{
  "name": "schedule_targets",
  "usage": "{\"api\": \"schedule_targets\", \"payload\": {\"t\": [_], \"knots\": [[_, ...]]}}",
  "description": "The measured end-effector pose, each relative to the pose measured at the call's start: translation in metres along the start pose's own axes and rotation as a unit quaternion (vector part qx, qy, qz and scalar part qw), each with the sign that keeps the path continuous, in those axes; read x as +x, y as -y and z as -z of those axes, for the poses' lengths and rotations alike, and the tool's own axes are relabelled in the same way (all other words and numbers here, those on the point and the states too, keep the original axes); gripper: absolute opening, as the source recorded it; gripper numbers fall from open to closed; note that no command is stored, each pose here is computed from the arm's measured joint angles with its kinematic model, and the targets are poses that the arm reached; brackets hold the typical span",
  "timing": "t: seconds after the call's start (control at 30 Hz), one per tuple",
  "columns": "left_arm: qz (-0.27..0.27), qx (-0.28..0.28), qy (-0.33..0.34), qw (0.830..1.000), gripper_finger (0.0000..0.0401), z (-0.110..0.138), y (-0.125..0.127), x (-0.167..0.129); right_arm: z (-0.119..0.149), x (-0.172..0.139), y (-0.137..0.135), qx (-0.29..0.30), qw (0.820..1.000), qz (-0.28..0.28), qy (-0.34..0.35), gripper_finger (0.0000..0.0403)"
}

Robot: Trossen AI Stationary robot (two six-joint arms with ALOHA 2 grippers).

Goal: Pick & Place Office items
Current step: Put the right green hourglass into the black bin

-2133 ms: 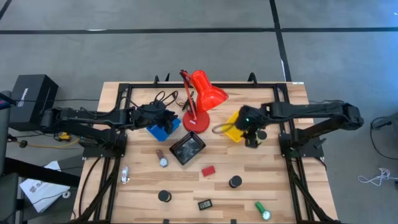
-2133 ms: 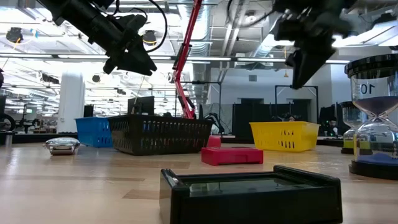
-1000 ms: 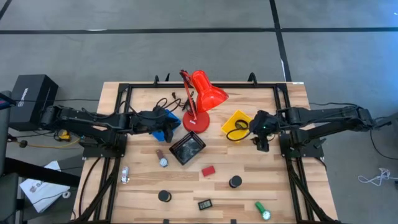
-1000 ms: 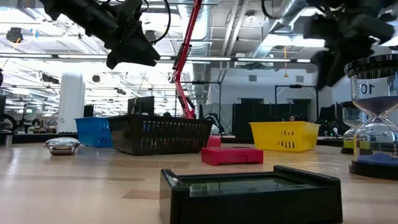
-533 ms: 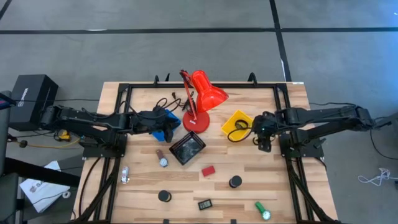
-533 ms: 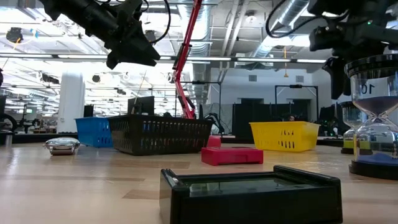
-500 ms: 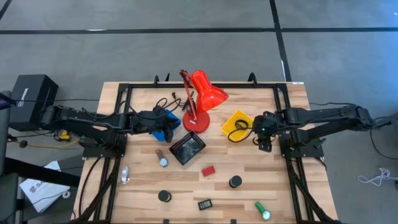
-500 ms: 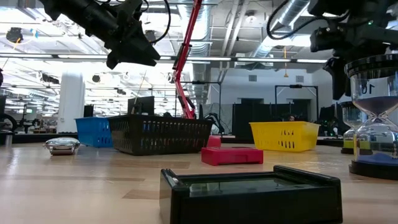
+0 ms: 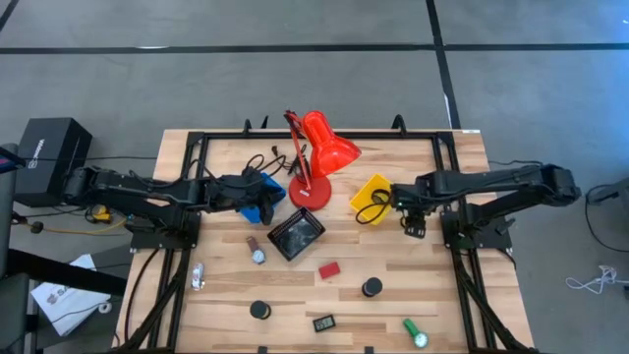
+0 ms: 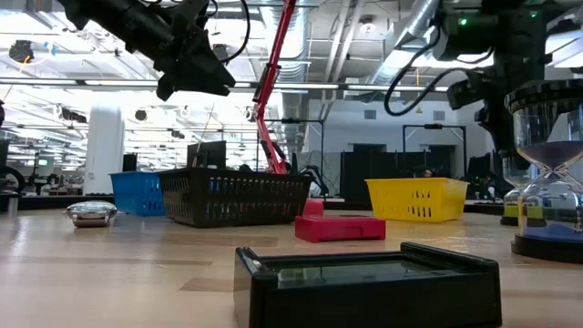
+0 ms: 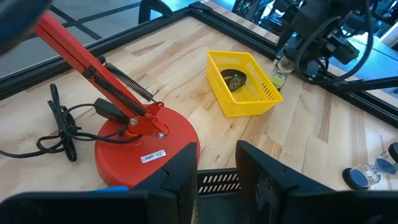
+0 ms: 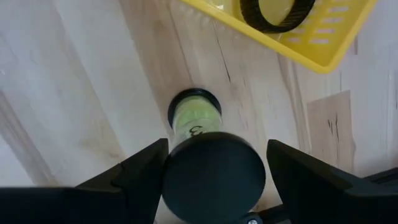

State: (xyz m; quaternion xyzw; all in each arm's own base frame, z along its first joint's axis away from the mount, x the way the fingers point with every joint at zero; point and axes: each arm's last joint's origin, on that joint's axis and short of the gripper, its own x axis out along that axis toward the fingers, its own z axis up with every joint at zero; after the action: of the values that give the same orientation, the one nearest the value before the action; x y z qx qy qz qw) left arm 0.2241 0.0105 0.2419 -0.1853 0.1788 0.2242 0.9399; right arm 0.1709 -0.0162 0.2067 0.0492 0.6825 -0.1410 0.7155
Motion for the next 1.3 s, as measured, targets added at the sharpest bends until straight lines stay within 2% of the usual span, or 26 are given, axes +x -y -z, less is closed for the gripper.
{"api": "schedule_targets", "payload": {"t": [0.2,0.5,0.73,1.03,1.17,1.3], "knots": [[0.001,-0.001,0.002,1.0,0.0106,0.0,0.0,0.0,-0.001,0.003,0.0,-0.011,1.0,0.001,-0.014,0.0252],[0.001,-0.001,0.003,1.0,0.0106,-0.001,0.0,0.0,0.0,0.002,-0.002,-0.011,0.999,-0.026,-0.016,0.0201],[0.001,-0.001,0.003,1.0,0.0106,-0.001,0.0,0.0,-0.002,-0.001,-0.003,-0.011,0.999,-0.039,-0.013,0.0217],[0.002,-0.002,0.003,1.0,0.0106,-0.001,0.0,0.0,-0.017,-0.032,-0.013,-0.023,0.995,-0.086,0.043,0.02],[0.002,-0.001,0.003,1.0,0.0106,-0.001,0.0,0.0,-0.028,-0.048,-0.025,-0.046,0.987,-0.111,0.107,0.02],[0.002,-0.002,0.004,1.0,0.0106,-0.001,0.0,0.0,-0.041,-0.06,-0.039,-0.082,0.97,-0.132,0.185,0.0207]]}}
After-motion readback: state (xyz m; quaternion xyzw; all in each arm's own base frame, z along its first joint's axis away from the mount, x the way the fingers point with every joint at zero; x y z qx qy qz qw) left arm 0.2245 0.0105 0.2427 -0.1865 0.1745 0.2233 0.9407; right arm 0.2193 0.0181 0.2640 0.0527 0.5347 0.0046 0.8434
